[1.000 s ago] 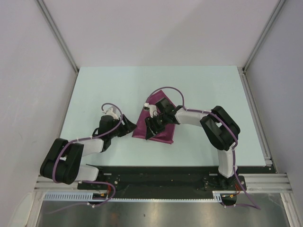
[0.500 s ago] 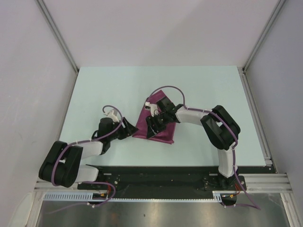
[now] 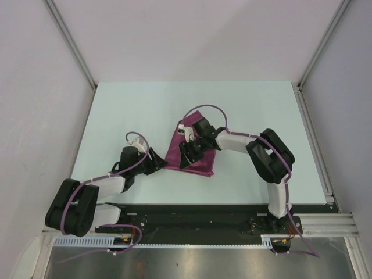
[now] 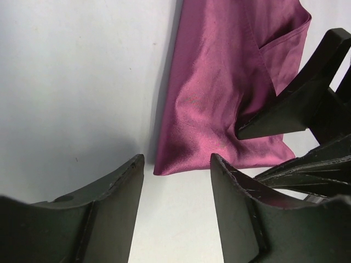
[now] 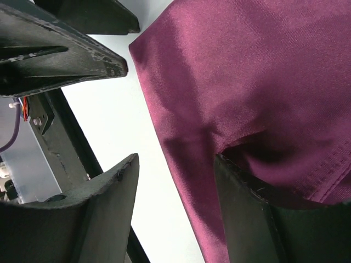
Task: Fold the napkin, place the utensils inside, and roll it up
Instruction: Roll the napkin with the utensil
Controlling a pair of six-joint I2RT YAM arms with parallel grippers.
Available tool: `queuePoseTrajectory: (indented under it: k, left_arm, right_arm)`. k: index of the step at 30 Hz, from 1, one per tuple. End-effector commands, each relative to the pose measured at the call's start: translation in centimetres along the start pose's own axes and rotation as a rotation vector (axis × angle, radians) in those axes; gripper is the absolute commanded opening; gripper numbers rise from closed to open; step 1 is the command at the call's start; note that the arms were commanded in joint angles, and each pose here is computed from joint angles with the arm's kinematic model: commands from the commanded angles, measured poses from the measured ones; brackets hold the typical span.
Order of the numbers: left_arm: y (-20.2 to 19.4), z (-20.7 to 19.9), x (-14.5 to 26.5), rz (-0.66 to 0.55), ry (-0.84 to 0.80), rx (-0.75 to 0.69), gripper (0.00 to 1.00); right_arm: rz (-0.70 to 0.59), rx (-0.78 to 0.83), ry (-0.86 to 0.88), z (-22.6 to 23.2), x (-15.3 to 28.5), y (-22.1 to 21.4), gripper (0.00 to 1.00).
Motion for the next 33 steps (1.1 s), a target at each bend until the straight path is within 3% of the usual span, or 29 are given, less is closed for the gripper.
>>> queuePoseTrajectory:
  k: [1, 15, 24, 33]
  left_arm:
    - [-4.0, 2.6, 0.5, 0.168, 0.115, 0.06, 0.55]
    - [-4.2, 2.5, -0.2, 0.226, 0.112, 0.065, 0.37]
    - [-2.7, 1.1, -0.5, 0.209, 0.074, 0.062, 0.0]
    - [-0.7, -0.8, -0.3, 0.19, 0.025, 0.071, 0.0]
  right_arm:
    - [-0.083, 0.084, 0.048, 2.4, 1.9, 2.5, 0.62]
    - [-0.165, 0.183, -0.022, 5.7, 4.4, 2.2, 0.64]
    - [-0.245, 0.252, -0.212, 5.7, 1.5, 0.9, 0.65]
    - [-0.458, 0.398, -0.543, 5.8, 0.0, 2.0, 0.72]
Point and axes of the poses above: each gripper's point midway between its finger pads, its own x axis back along the fingers, its own z axis along the line the jaws close on, y = z × x, the point moved 5 cm from there along x, back along the fingers, and after that the axes turned 4 degrees about -x, right-handed, at the moved point
